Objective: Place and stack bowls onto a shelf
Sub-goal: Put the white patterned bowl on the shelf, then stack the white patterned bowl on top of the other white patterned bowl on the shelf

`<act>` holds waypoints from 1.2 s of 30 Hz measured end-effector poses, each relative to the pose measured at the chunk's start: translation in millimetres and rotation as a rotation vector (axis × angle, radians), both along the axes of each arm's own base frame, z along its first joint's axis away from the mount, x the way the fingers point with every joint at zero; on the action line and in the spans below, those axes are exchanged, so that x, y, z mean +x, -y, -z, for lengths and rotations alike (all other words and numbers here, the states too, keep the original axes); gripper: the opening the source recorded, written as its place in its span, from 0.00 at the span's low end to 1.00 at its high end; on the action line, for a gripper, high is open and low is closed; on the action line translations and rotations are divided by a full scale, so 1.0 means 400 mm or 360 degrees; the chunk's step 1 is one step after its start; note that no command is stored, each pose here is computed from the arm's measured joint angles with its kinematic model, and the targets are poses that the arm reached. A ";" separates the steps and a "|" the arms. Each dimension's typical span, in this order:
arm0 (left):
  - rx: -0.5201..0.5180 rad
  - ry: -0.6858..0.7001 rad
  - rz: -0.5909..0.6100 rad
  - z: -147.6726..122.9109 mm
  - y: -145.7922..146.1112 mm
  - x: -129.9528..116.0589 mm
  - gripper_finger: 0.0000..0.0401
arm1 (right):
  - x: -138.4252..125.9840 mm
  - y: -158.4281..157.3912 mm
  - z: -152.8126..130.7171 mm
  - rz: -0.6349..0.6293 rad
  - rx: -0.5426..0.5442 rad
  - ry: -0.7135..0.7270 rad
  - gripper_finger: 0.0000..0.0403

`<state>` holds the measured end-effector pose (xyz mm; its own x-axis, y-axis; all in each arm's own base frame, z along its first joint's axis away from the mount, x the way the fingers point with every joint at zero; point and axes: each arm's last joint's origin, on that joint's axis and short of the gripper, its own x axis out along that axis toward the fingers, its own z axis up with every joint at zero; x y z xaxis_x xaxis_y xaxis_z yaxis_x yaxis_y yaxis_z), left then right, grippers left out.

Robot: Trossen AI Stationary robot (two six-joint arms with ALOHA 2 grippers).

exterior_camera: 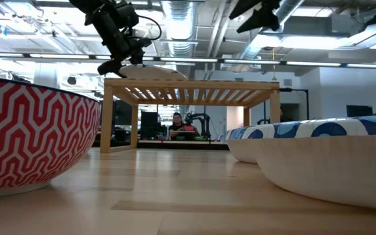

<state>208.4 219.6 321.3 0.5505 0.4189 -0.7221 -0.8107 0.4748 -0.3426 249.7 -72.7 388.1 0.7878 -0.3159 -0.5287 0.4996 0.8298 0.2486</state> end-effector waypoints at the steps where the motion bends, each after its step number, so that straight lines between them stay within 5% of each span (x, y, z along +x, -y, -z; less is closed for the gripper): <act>1: 0.0012 -0.0006 0.0012 0.000 -0.001 -0.001 0.57 | -0.002 0.001 0.003 0.0003 0.0058 0.0001 0.67; 7: 0.0178 0.0010 0.0098 -0.062 -0.011 -0.004 0.75 | 0.000 -0.009 0.012 0.0033 0.0302 0.0048 0.67; 15: 0.0562 0.0142 0.0428 -0.197 0.050 0.058 0.73 | 0.111 0.013 0.097 -0.0128 0.0276 -0.0029 0.67; 22: 0.0479 -0.0058 0.0460 -0.097 0.075 0.124 0.67 | 0.245 0.069 0.187 -0.0194 0.0044 0.0048 0.67; 30: 0.0226 -0.0213 0.0557 0.016 0.064 0.182 0.59 | 0.298 0.110 0.270 -0.0106 -0.0101 -0.0068 0.67; 36: 0.0255 -0.0242 0.0658 0.024 0.082 0.202 0.58 | 0.305 0.131 0.252 -0.0009 -0.0184 0.0054 0.67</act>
<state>289.2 186.7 311.5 0.5878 0.2993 -0.7516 -0.5776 0.8058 -0.1308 371.5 -125.1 287.2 0.8067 -0.3685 -0.4619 0.4876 0.8567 0.1680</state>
